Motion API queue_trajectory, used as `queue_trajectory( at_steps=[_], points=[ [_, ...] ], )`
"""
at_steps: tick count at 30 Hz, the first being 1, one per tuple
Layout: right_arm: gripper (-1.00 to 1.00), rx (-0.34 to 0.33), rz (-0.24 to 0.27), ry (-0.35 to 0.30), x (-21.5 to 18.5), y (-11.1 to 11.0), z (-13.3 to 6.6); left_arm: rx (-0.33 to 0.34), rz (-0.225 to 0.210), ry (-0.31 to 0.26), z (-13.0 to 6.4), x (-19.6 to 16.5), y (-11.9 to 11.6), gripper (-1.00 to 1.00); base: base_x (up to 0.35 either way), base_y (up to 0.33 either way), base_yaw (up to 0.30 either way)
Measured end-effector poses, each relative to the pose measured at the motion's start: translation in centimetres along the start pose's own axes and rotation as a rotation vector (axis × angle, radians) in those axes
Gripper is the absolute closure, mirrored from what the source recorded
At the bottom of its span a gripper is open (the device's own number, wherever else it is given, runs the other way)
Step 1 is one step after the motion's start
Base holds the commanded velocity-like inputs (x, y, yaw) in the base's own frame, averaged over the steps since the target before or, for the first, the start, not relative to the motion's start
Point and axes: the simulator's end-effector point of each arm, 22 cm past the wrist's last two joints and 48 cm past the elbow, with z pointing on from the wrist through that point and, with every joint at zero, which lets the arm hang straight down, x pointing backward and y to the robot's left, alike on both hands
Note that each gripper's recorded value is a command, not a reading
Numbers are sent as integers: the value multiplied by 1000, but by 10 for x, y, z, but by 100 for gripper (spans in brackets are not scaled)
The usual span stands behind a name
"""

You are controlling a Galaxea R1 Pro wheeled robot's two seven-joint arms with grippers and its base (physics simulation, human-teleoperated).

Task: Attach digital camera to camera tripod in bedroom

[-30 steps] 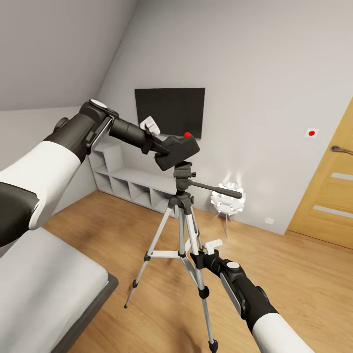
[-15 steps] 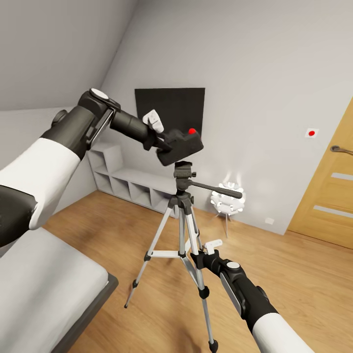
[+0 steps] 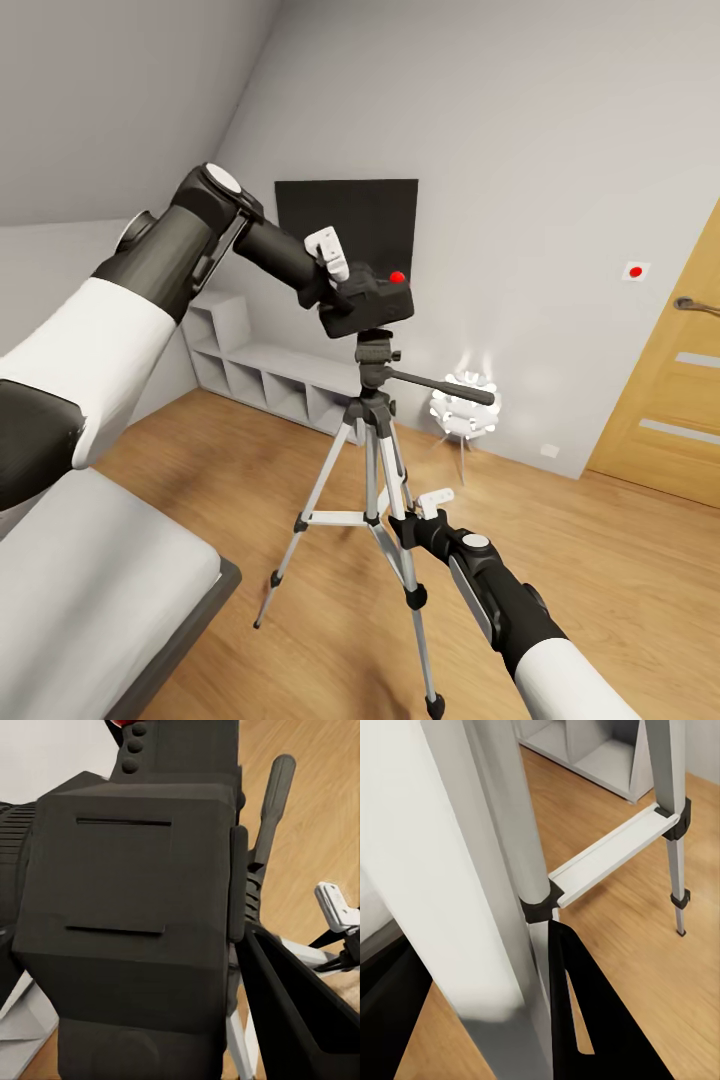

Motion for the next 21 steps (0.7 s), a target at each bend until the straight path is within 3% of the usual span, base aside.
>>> queue_trajectory(
  at_steps=[21],
  points=[
    [100, 0, 1, 1, 0, 0, 0, -5, 14, 10, 2, -2, -1, 100, 0, 0, 0]
  ],
)
